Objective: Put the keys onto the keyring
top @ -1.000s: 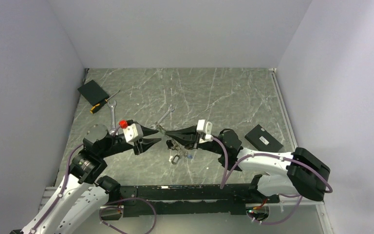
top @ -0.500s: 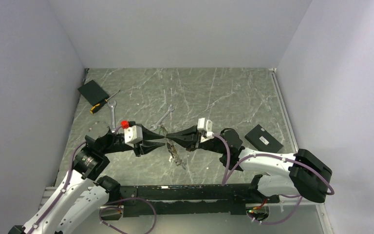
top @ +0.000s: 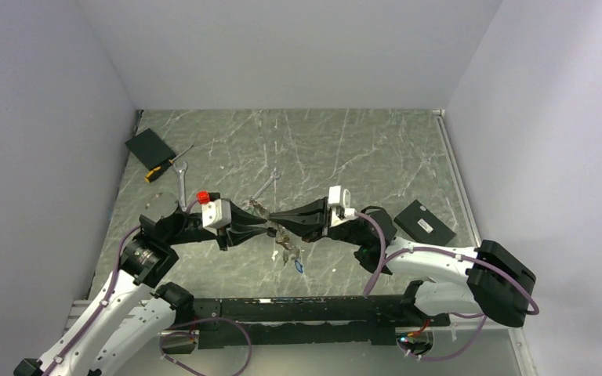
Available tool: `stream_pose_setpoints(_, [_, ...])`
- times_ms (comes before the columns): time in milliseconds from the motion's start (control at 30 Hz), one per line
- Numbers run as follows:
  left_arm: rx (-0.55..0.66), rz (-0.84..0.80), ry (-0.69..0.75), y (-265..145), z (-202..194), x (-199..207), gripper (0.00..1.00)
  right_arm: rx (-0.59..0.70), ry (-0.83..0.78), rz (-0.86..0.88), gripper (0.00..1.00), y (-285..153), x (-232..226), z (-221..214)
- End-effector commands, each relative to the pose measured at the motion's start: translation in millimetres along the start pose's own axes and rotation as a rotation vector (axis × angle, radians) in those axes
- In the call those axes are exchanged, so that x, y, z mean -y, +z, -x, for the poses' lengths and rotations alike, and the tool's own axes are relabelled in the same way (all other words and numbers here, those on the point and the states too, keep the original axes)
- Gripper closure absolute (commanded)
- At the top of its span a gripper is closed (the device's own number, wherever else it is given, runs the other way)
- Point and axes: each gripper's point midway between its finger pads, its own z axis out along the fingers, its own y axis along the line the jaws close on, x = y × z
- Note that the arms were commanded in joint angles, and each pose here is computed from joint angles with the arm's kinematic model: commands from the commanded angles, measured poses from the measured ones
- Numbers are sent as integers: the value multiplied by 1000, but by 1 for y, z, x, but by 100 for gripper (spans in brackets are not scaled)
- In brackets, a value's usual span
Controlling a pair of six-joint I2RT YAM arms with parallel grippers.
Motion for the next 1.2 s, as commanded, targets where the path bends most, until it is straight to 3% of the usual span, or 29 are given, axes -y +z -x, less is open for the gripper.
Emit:
stream_pose_setpoints(0, [31, 17, 18, 0, 10, -3, 71, 126, -20, 58, 100, 8, -9, 37])
stream_pose_setpoints(767, [13, 0, -14, 0, 7, -2, 72, 141, -19, 111, 100, 21, -11, 35])
stream_pose_setpoints(1000, [19, 24, 1, -2, 10, -4, 85, 151, -15, 126, 100, 21, -14, 38])
stream_pose_setpoints(1167, [24, 42, -1, -4, 12, -5, 79, 153, -1, 142, 100, 20, -16, 32])
